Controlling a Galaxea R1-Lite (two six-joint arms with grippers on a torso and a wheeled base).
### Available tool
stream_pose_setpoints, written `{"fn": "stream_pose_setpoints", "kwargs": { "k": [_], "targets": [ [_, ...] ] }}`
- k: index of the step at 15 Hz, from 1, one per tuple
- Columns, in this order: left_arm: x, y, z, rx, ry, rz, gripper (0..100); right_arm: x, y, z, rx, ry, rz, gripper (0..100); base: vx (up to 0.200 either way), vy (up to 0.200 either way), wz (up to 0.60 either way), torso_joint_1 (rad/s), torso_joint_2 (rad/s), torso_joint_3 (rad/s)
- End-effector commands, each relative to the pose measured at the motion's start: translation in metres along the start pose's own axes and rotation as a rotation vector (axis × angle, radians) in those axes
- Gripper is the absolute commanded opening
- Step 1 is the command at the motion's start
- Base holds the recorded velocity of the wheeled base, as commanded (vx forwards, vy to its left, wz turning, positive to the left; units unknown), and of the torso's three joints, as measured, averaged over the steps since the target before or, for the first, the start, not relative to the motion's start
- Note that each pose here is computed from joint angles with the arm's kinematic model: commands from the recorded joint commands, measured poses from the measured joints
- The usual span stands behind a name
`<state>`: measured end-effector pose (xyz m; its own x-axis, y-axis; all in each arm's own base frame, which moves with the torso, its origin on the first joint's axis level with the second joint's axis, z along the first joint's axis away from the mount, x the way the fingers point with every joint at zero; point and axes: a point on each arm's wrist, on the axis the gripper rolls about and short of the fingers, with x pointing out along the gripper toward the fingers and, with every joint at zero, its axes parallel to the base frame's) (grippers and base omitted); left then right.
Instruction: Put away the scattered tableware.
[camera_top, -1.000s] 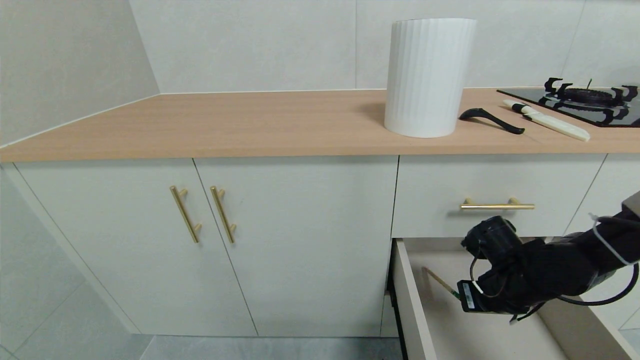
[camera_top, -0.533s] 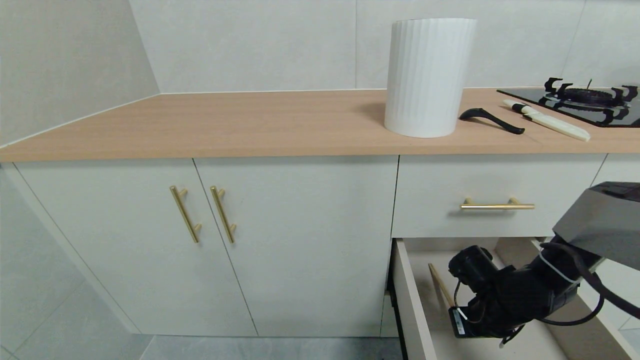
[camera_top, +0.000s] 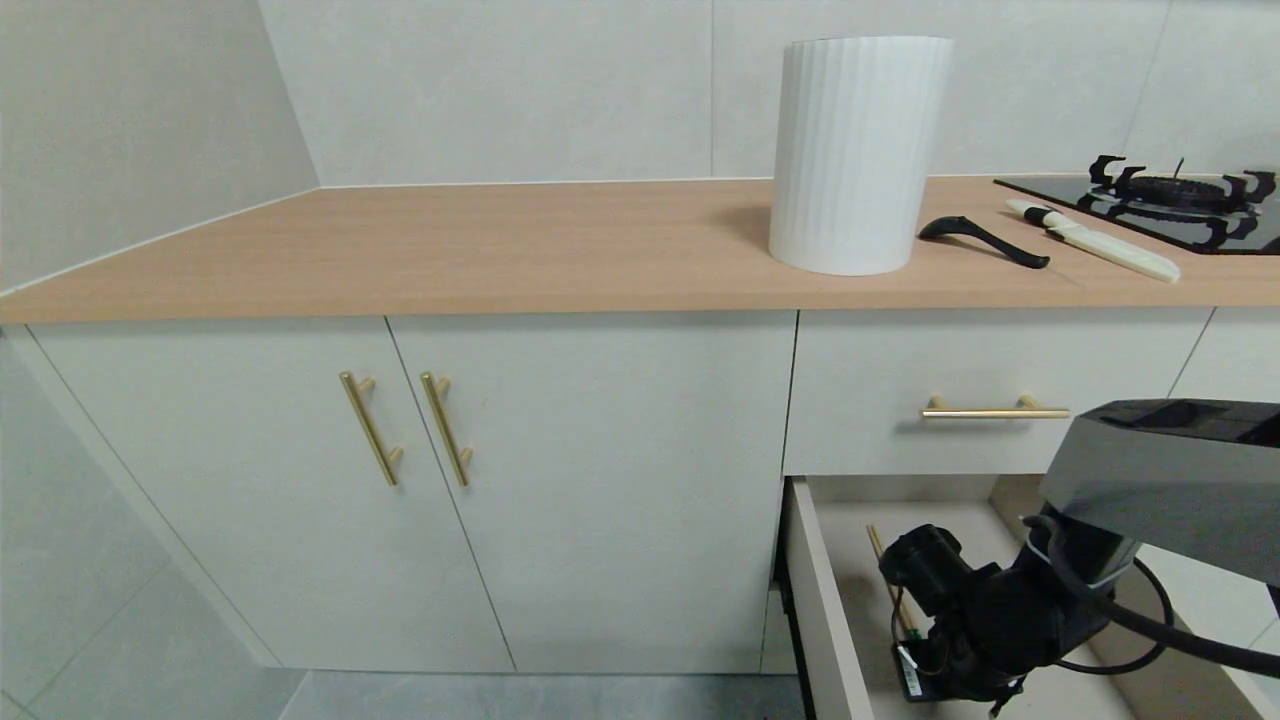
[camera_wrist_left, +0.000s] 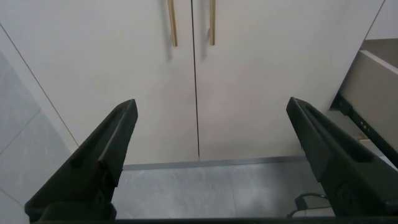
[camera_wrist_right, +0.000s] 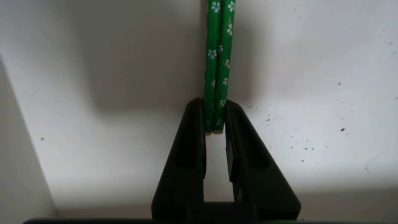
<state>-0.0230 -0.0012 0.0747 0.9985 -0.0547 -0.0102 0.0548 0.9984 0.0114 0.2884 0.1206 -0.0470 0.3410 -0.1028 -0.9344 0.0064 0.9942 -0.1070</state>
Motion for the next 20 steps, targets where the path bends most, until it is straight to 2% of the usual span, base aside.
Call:
{"fn": "stream_pose_setpoints", "kwargs": {
  "k": [1, 4, 5, 9, 11, 13, 14, 17, 20],
  "targets": [
    [0.000, 0.000, 0.000, 0.000, -0.001, -0.001, 100, 0.002, 0.000, -0.001, -0.002, 0.006, -0.002, 0, 0.000, 0.000, 0.00, 0.000, 0.00, 0.000],
    [0.000, 0.000, 0.000, 0.000, 0.001, -0.001, 100, 0.002, 0.000, -0.001, -0.002, 0.006, -0.002, 0, 0.000, 0.000, 0.00, 0.000, 0.00, 0.000],
    [0.000, 0.000, 0.000, 0.000, 0.001, -0.001, 100, 0.002, 0.000, -0.001, -0.002, 0.006, -0.002, 100, 0.000, 0.000, 0.00, 0.000, 0.00, 0.000],
    [0.000, 0.000, 0.000, 0.000, -0.001, -0.001, 100, 0.001, 0.000, 0.000, -0.001, 0.002, -0.001, 100, 0.000, 0.000, 0.00, 0.000, 0.00, 0.000],
    [0.000, 0.000, 0.000, 0.000, 0.001, -0.001, 100, -0.011, -0.002, 0.004, 0.006, -0.028, 0.006, 100, 0.000, 0.000, 0.00, 0.000, 0.00, 0.000],
    [0.000, 0.000, 0.000, 0.000, 0.001, -0.001, 100, -0.063, -0.011, 0.012, 0.037, -0.153, 0.055, 100, 0.000, 0.000, 0.00, 0.000, 0.00, 0.000],
    [0.000, 0.000, 0.000, 0.000, 0.001, -0.001, 100, -0.069, -0.012, 0.012, 0.038, -0.168, 0.061, 100, 0.000, 0.000, 0.00, 0.000, 0.00, 0.000],
    [0.000, 0.000, 0.000, 0.000, 0.001, -0.001, 100, -0.143, -0.031, 0.015, 0.078, -0.399, 0.092, 100, 0.000, 0.000, 0.00, 0.000, 0.00, 0.000],
    [0.000, 0.000, 0.000, 0.000, 0.001, -0.001, 100, -0.191, -0.047, 0.013, 0.092, -0.570, 0.080, 100, 0.000, 0.000, 0.00, 0.000, 0.00, 0.000]
  ]
}}
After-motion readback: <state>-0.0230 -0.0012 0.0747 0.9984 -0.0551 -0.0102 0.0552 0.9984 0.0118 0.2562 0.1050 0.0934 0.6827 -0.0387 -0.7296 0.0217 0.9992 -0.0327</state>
